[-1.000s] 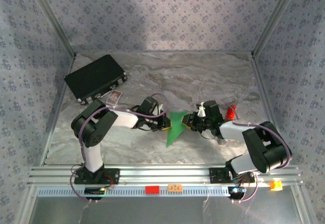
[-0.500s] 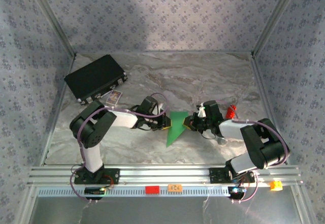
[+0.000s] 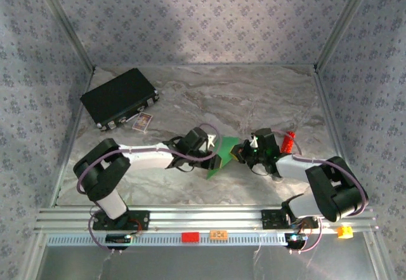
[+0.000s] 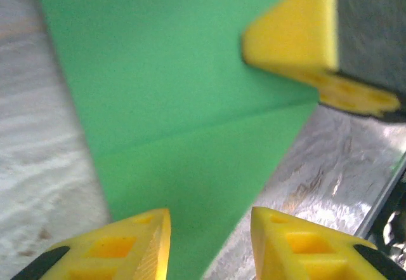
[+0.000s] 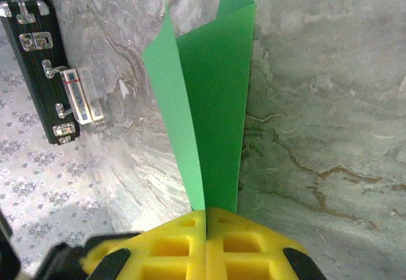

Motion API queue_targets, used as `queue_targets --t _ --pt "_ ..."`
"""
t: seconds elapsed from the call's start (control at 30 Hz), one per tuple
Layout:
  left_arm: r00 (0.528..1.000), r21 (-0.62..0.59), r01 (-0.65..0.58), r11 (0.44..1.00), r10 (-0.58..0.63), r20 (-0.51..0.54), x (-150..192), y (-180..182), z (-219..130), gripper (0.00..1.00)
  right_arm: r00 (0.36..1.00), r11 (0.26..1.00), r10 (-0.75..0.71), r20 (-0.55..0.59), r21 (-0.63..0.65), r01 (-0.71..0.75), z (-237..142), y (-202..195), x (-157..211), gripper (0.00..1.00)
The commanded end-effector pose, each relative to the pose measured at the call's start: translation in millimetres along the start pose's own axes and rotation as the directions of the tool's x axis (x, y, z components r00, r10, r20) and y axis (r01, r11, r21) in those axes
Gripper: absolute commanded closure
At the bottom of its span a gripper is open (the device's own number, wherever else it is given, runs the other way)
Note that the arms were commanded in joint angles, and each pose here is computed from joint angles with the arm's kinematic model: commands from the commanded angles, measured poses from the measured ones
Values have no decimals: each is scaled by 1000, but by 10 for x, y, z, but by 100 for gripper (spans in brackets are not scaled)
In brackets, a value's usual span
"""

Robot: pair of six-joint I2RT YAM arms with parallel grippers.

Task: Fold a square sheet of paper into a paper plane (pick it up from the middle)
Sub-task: Fold the wing for the fifth time at the center of the table.

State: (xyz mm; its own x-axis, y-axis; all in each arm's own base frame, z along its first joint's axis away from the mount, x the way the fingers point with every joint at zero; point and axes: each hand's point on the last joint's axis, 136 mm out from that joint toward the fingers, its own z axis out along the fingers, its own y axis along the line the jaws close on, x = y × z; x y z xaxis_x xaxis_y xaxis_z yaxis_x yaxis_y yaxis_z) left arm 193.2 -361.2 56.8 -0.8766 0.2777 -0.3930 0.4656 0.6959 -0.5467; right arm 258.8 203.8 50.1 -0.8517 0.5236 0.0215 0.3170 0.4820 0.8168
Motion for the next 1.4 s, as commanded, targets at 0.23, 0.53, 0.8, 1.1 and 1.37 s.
queue_targets --t 0.23,0.53,0.8,1.1,1.37 --pt "953 -259 -301 918 301 -37 70 -24 -37 56 999 1000 29 27 -12 -28 0 59 -6 95" --pt "925 -323 -377 868 370 -86 142 -21 42 57 999 999 25 25 -26 -25 -7 107 -5 95" --pt "916 -354 -399 846 385 -111 169 12 113 61 999 999 29 23 -23 -28 -7 93 8 95" --pt "906 -416 -416 809 409 -112 145 53 92 66 999 999 38 25 -25 -37 -9 105 6 95" --pt "892 -408 -446 797 436 -123 178 -10 128 62 999 999 42 30 -22 -41 -6 98 1 95"
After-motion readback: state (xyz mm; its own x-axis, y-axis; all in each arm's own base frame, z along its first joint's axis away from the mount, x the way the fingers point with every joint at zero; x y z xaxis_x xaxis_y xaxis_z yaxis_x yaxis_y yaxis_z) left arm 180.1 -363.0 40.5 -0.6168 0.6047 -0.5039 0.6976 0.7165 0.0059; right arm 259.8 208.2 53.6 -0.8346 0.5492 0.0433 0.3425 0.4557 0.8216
